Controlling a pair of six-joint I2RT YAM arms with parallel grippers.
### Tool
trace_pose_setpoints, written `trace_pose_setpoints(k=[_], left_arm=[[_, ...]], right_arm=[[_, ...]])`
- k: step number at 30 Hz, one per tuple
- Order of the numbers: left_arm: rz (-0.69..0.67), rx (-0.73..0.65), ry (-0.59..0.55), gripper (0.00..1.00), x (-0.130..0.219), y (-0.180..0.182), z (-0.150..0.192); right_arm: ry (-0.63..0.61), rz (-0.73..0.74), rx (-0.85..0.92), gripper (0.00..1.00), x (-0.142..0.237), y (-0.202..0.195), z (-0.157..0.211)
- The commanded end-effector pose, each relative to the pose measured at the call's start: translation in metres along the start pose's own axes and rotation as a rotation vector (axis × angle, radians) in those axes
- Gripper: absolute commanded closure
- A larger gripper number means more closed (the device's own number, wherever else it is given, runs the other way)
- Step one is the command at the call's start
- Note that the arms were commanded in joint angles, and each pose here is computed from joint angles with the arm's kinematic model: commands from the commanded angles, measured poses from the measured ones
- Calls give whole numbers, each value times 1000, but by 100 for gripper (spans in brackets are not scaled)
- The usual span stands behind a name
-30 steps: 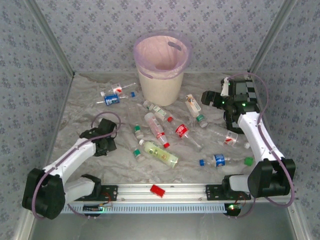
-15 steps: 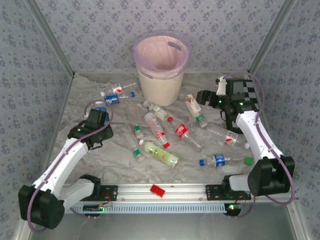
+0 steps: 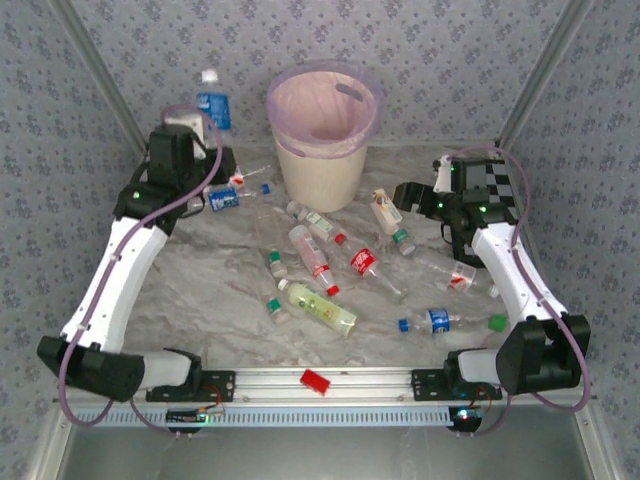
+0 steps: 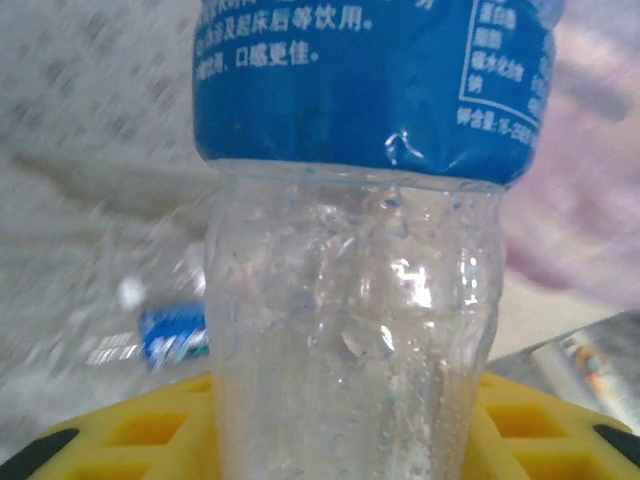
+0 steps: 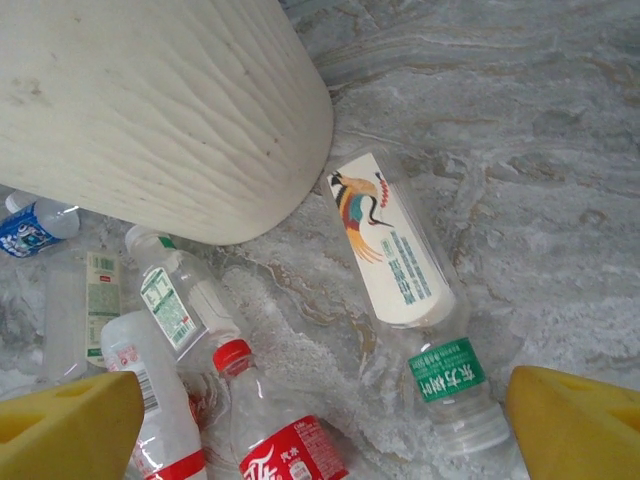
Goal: Put the plastic bottles in the bin
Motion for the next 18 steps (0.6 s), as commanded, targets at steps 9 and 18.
trace_pose_setpoints(k=[9, 18], left_arm=[[361, -30, -80, 67, -44, -110, -68], [428, -59, 48, 68, -119, -163, -50]], right_arm=[[63, 47, -59, 4, 24, -4, 36], [57, 68, -40, 3, 40, -4, 37]])
Point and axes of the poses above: each hand's point on the last joint's axis, 136 mm out from that joint toward the fingers, its own x axis back along the fingers, its own y axis along the line the jaws close on, z = x × y, the point moved 1 cm from there along x, back along the fingers, and after that the axes turned 14 degrees about x, right-handed, at the moved point
